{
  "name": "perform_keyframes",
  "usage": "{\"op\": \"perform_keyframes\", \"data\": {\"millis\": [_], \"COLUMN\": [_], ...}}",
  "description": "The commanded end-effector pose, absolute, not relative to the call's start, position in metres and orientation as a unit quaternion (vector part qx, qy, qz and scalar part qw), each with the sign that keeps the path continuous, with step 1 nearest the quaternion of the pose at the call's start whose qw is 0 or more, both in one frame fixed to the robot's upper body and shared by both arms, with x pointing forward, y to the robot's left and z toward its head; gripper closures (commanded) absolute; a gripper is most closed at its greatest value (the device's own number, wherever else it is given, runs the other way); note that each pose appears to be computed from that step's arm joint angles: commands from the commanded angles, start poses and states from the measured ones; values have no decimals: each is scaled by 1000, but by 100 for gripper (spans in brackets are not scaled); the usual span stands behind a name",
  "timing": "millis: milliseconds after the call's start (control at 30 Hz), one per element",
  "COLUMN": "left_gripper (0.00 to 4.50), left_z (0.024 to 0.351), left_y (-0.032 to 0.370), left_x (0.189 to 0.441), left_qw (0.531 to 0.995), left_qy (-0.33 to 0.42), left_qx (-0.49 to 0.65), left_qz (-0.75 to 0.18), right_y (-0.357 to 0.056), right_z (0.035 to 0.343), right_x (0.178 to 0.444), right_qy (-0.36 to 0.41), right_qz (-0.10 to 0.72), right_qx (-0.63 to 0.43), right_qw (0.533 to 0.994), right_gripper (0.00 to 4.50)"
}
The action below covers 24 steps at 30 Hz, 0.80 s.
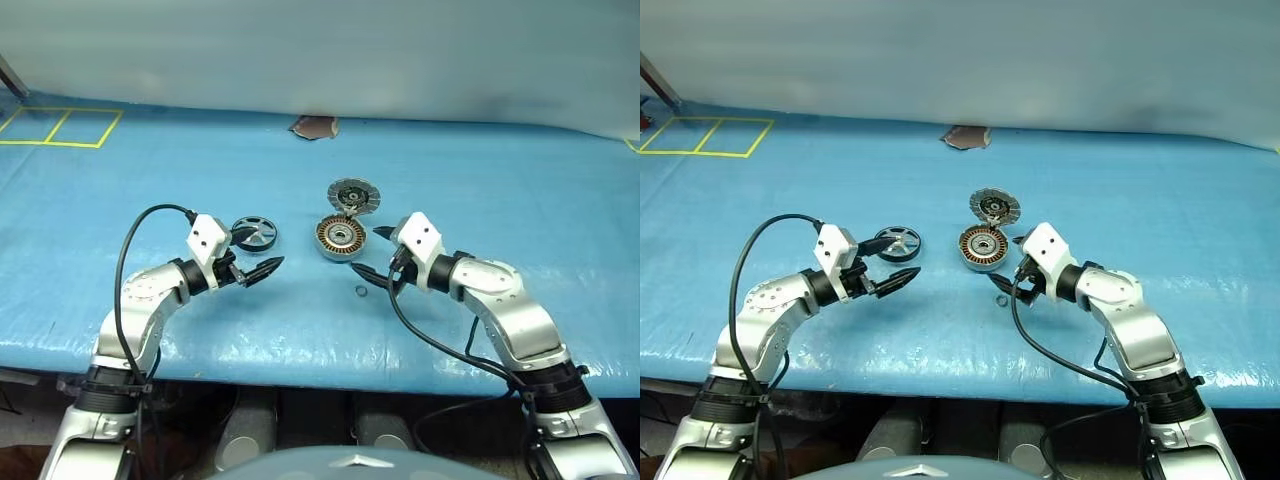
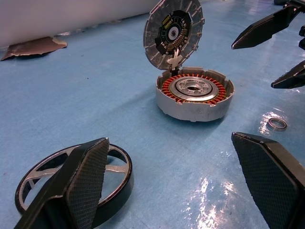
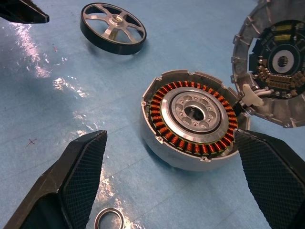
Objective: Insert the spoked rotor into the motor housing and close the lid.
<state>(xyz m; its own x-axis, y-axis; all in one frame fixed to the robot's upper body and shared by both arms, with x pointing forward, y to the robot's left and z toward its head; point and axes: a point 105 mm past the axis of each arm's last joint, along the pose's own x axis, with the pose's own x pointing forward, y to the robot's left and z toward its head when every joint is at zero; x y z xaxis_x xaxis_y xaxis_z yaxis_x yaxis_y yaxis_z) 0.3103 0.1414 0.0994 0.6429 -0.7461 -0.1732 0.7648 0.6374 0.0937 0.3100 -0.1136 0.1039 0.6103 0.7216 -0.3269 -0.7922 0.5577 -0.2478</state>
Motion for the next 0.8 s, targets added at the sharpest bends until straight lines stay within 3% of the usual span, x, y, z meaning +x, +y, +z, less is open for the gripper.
{"op": "perform_keyframes", "data": {"millis": [33, 367, 800], "left_gripper": [0, 0, 0], "left_z": [108, 105, 102], "left_y": [139, 137, 140], "left_x": [309, 308, 304], "left_qw": [899, 900, 905], "left_qy": [40, 35, 36], "left_qx": [96, 101, 99], "left_qz": [-426, -422, -412], "right_y": [-102, -75, -79], "right_z": [112, 100, 76], "right_x": [316, 343, 356], "right_qy": [86, 119, 197], "right_qz": [452, 503, 510], "right_qx": [-220, -282, -350], "right_qw": [860, 809, 761], "right_gripper": [1, 1, 1]}}
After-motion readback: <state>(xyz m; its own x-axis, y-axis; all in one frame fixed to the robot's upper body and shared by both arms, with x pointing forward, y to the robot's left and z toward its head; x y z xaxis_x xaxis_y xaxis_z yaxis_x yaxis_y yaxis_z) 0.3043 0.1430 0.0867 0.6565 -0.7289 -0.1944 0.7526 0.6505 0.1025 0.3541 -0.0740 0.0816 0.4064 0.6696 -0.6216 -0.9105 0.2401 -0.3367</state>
